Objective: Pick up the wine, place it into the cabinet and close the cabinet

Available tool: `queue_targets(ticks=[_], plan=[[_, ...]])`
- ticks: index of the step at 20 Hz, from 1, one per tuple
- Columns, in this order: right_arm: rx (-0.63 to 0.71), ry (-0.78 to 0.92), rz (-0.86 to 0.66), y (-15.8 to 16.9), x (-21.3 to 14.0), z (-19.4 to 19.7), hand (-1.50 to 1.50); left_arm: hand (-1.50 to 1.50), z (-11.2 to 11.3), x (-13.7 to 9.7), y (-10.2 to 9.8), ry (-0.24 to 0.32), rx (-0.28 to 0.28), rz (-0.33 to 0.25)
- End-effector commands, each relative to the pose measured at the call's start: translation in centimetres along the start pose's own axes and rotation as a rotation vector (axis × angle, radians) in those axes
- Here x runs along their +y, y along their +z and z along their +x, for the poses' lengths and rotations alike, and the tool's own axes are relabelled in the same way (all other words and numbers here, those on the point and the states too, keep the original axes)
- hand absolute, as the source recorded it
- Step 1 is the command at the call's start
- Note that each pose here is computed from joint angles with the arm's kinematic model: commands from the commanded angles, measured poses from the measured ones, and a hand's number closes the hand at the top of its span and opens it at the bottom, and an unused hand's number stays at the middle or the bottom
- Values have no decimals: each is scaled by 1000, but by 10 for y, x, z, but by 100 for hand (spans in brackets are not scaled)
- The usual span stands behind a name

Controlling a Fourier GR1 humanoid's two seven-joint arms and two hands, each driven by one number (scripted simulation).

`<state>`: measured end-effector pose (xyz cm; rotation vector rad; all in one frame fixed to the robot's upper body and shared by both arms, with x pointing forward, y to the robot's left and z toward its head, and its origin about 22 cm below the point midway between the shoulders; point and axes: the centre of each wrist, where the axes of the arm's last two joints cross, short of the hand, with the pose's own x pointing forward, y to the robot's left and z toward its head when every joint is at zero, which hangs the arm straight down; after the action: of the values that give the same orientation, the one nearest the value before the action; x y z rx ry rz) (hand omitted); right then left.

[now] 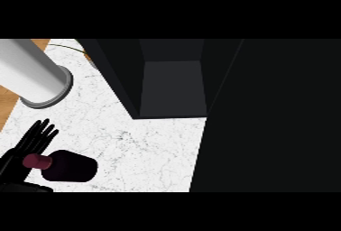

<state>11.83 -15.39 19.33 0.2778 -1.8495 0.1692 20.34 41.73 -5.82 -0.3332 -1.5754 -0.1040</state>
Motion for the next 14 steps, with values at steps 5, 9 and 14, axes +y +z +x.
queue_targets(ticks=[5, 9, 14], plan=[[-85, 18, -29, 25, -10, 28, -150, -150, -40, -16, -4, 124, -4, -130], [-101, -6, -16, 23, -5, 26, -150, -150, -50, -17, 0, 177, 4, -151], [-96, 21, -14, 24, -8, 25, -150, -150, -45, -12, -19, 153, 4, -179]])
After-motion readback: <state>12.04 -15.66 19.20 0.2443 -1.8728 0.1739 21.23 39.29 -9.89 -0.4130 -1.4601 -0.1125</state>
